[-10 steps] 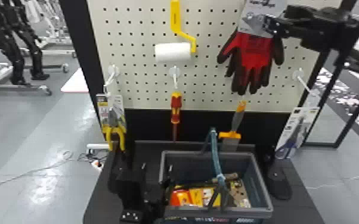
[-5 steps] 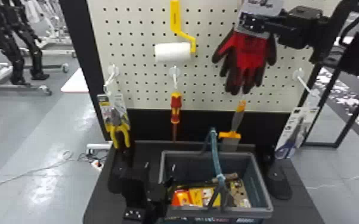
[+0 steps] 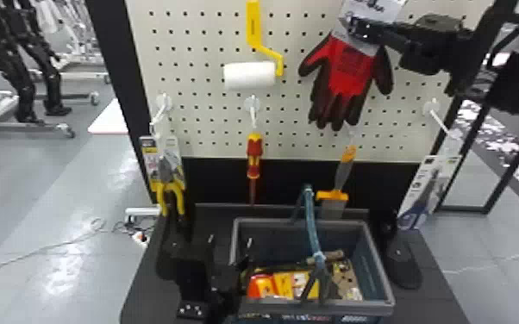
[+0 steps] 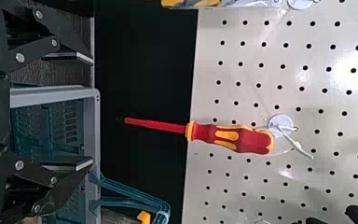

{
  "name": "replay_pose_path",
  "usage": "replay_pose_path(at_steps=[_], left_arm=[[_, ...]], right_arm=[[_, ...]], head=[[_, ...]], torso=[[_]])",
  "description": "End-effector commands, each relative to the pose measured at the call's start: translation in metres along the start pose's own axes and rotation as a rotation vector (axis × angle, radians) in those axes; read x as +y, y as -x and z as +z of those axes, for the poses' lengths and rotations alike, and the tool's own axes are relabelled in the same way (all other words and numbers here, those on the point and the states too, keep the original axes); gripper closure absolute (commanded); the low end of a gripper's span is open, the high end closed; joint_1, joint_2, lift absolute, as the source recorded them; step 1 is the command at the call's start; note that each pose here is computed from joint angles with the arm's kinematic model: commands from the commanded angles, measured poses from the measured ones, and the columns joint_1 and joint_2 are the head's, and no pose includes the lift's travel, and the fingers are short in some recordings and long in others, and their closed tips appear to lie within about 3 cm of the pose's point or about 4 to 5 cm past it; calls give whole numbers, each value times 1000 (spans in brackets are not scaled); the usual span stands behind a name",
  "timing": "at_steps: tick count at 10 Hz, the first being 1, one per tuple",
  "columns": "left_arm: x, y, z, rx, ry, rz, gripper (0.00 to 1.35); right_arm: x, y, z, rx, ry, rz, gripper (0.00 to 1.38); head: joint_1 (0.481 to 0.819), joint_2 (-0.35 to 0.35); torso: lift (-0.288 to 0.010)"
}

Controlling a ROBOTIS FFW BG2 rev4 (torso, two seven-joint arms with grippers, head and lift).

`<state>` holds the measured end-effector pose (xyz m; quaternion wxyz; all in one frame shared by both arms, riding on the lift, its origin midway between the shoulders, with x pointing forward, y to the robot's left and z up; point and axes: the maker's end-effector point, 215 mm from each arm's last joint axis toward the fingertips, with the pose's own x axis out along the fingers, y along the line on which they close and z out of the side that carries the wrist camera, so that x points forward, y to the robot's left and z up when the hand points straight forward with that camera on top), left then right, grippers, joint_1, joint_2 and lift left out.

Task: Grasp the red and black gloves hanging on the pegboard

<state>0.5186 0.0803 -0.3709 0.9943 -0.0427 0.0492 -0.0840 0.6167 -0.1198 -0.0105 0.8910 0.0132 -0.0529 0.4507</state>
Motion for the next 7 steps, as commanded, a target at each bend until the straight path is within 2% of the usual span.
replay_pose_path(at_steps=[1, 7], left_arm=[[0, 0, 0, -1, 0, 0, 510], [-1, 1, -1, 2, 3, 0, 510]], right_arm=[[1, 0, 0, -3, -4, 2, 1294], [2, -1, -1, -6, -10, 5, 1294]], head=[[549, 0], [549, 0]], torso=[[-100], [-100]])
